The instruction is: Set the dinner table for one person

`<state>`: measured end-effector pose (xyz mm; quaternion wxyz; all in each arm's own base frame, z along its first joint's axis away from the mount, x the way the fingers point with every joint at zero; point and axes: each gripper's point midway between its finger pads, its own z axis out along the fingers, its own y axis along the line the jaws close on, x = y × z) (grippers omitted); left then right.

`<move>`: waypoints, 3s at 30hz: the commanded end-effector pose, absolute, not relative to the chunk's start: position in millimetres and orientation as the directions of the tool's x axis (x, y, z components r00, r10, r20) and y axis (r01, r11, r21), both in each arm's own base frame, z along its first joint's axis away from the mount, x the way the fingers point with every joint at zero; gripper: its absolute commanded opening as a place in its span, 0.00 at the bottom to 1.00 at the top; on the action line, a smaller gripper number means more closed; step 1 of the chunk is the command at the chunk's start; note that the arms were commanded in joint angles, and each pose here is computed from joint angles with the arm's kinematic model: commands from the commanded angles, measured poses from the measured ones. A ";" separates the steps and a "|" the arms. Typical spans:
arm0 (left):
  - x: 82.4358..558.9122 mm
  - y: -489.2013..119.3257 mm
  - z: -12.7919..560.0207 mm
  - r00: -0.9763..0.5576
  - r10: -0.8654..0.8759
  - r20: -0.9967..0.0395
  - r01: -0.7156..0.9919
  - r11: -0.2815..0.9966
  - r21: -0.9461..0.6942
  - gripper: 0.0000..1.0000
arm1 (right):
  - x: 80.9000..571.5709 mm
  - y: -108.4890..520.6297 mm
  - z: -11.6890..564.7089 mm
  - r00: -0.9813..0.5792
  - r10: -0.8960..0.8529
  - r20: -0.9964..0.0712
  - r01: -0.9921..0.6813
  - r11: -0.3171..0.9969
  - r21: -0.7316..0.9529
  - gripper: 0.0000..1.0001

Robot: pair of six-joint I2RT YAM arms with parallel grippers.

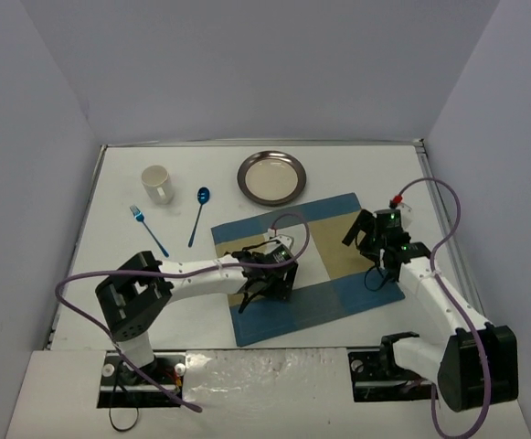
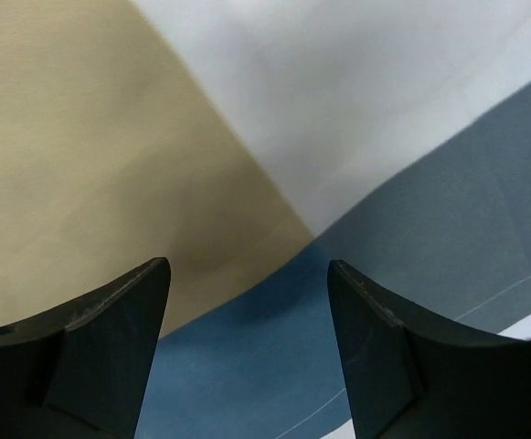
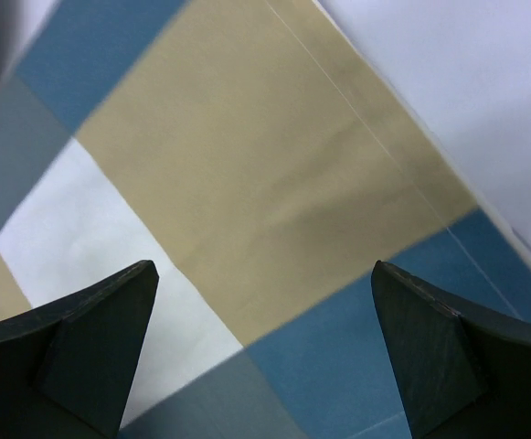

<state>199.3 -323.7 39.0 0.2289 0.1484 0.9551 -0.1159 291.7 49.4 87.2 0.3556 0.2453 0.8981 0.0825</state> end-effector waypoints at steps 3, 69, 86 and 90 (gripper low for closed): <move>255.6 -275.8 113.5 -0.763 0.090 -0.640 0.192 0.977 -0.091 0.69 | 380.5 80.1 149.5 -0.585 0.282 -0.761 0.133 0.958 0.253 0.99; 384.5 -333.0 29.7 -0.766 0.071 -0.639 0.157 0.985 -0.078 0.72 | 406.3 -88.9 15.2 -0.782 0.218 -0.584 0.384 0.906 -0.175 0.92; 387.1 -326.8 45.2 -0.751 0.032 -0.659 0.115 0.990 -0.083 0.72 | 431.7 -101.9 43.2 -0.738 0.206 -0.643 0.382 0.912 -0.146 0.93; 389.3 -330.8 87.4 -0.702 0.044 -0.711 0.149 0.985 -0.086 0.73 | 443.9 -95.8 96.6 -0.652 0.201 -0.731 0.377 0.922 -0.083 0.93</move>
